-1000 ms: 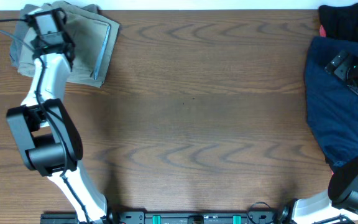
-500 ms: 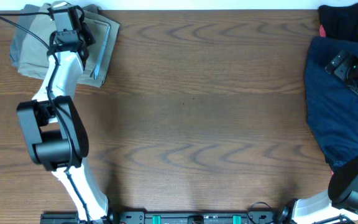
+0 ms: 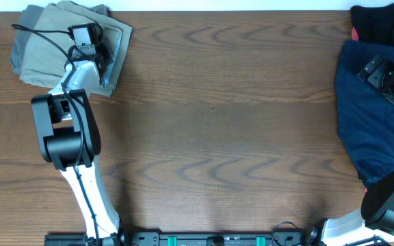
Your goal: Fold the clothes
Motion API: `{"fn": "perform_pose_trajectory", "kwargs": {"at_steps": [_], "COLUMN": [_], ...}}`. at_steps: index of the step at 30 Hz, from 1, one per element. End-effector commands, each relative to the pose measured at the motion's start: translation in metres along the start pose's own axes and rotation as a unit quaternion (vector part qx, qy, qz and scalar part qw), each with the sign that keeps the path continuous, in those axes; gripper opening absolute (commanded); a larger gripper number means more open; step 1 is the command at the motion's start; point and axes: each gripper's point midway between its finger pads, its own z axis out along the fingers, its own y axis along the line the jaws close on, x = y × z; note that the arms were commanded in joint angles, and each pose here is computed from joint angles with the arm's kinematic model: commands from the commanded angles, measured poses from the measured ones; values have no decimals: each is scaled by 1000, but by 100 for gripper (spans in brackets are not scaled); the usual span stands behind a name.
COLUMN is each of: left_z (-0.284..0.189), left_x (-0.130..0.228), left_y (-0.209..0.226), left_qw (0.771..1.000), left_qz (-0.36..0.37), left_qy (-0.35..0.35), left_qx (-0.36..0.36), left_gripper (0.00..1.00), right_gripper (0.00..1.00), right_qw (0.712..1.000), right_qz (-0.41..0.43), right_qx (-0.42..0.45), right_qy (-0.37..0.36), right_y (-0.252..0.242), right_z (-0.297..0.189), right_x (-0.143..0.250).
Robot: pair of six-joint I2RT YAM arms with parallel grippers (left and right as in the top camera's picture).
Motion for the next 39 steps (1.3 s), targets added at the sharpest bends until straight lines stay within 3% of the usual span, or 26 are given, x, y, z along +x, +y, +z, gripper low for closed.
{"fn": "perform_pose_trajectory", "kwargs": {"at_steps": [1, 2, 5, 7, 9, 12, 21, 30, 35, 39], "left_z": [-36, -48, -89, -120, -148, -195, -289, -362, -394, -412], "left_x": [-39, -49, -71, -81, -83, -67, 24, 128, 173, 189], "left_y": [-1, -1, 3, 7, 10, 22, 37, 39, 57, 65], "left_qw": [999, 999, 998, 998, 998, 998, 991, 975, 974, 973], "left_qz": [-2, -4, -7, -9, -24, -52, -53, -63, -66, -66], "left_qy": [-37, -45, -59, -62, -55, -11, 110, 127, 142, 143], "left_qx": [12, 14, 18, 19, 22, 17, 59, 171, 166, 166], "left_gripper": [36, 52, 62, 77, 89, 98, 98, 98, 98, 98], "right_gripper": [99, 99, 99, 99, 99, 99, 99, 99, 99, 99], "right_qw": [1000, 1000, 1000, 1000, 1000, 1000, 1000, 1000, 1000, 1000], "right_qz": [-9, -9, -9, -9, -9, -9, -9, -9, -9, -8], "right_qx": [4, 5, 5, 5, 5, 5, 5, 4, 5, 5], "right_qy": [-3, -3, -3, -3, -4, -3, -3, -3, -3, -3], "right_y": [2, 1, 1, 1, 1, 1, 1, 2, 1, 1], "right_z": [0, 0, 0, 0, 0, 0, 0, 0, 0, 1], "right_x": [-2, -2, -2, -3, -3, -2, -2, -2, -3, -3]}}
